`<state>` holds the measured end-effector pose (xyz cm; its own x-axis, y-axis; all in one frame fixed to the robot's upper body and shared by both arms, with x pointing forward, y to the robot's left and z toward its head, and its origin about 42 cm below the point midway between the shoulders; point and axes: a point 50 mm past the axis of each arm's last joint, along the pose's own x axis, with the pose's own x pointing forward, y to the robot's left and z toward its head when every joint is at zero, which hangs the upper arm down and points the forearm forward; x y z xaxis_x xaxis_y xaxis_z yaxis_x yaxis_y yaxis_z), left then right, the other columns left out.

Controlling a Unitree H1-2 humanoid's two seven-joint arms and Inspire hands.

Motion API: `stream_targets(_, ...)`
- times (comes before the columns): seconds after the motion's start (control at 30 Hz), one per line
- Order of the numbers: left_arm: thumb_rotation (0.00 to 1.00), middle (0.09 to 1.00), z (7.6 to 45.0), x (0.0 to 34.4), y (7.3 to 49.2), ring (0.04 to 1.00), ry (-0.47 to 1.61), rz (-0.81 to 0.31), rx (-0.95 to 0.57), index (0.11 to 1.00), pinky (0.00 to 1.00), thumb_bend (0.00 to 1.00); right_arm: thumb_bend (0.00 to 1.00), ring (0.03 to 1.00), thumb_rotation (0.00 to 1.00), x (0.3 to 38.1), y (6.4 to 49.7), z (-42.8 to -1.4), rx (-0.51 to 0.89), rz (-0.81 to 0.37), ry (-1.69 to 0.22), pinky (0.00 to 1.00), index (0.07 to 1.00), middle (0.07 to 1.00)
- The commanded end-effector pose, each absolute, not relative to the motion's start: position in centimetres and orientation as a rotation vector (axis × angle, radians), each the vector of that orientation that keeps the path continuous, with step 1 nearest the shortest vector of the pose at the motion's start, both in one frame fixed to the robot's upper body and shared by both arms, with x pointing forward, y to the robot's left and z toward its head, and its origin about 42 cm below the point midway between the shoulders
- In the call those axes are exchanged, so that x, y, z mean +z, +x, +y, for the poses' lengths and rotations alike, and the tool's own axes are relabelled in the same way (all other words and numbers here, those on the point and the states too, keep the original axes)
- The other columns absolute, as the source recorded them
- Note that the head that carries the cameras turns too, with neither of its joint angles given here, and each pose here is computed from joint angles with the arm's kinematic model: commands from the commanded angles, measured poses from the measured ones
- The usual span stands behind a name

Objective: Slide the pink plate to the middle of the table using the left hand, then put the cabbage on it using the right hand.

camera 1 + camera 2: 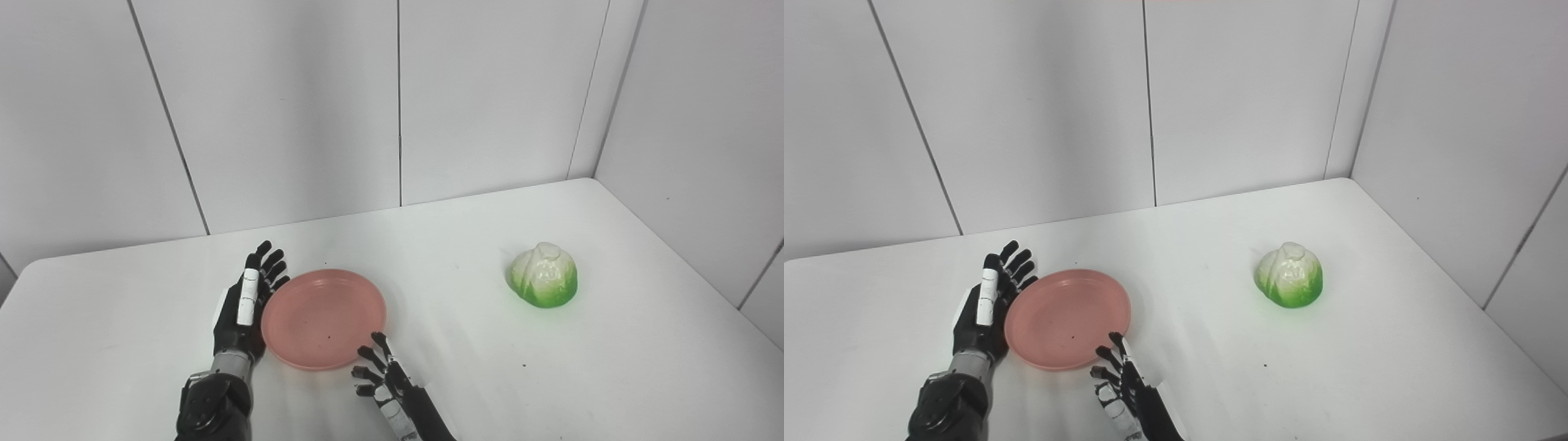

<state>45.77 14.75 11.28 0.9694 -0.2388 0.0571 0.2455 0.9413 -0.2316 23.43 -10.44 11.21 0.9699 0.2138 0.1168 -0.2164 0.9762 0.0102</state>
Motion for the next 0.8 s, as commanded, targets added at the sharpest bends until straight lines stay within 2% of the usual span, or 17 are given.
stream_targets(0.0,0.85,0.901,14.7,8.8,44.5,0.923,-0.258,0.037,-0.237,0.895,0.89,0.90,0.75,0.838,0.98,10.4,22.0,-10.3,0.184,-0.119,0.040,0.78,0.991,0.908)
stream_targets(0.1,0.85,0.900,14.6,8.9,44.4,0.920,-0.261,0.036,-0.234,0.887,0.87,0.91,0.75,0.857,0.88,10.6,22.0,-10.8,0.149,-0.175,0.000,0.78,0.982,0.909)
stream_targets(0.2,0.85,0.902,14.3,9.0,44.5,0.918,-0.274,0.032,-0.232,0.892,0.87,0.89,0.82,0.883,0.92,11.0,22.2,-11.6,0.132,-0.187,-0.076,0.81,0.985,0.931)
stream_targets(0.3,0.86,0.903,13.7,9.5,44.6,0.921,-0.283,0.023,-0.235,0.897,0.88,0.89,0.83,0.901,0.90,12.4,22.3,-12.7,0.117,-0.198,-0.131,0.83,0.987,0.945)
stream_targets(0.4,0.85,0.903,13.2,9.8,44.8,0.920,-0.284,0.014,-0.239,0.897,0.88,0.90,0.84,0.871,0.90,14.6,22.2,-13.9,0.086,-0.253,-0.241,0.81,0.974,0.931)
stream_targets(0.53,0.85,0.901,13.3,10.1,45.1,0.906,-0.268,0.009,-0.242,0.900,0.86,0.92,0.83,0.904,0.92,17.0,21.8,-15.2,0.066,-0.311,-0.347,0.82,0.960,0.924)
stream_targets(0.6,0.86,0.904,13.5,10.2,45.3,0.908,-0.268,0.009,-0.239,0.905,0.86,0.91,0.84,0.913,0.88,18.3,21.6,-16.1,0.069,-0.332,-0.379,0.81,0.963,0.932)
stream_targets(0.67,0.85,0.903,13.6,10.2,45.6,0.909,-0.271,0.010,-0.234,0.900,0.86,0.91,0.83,0.912,0.83,19.4,21.6,-17.2,0.081,-0.338,-0.390,0.81,0.964,0.937)
stream_targets(0.77,0.85,0.901,13.7,10.3,45.8,0.915,-0.266,0.007,-0.233,0.889,0.84,0.92,0.75,0.950,0.47,20.8,22.0,-19.5,0.111,-0.343,-0.417,0.89,0.966,0.983)
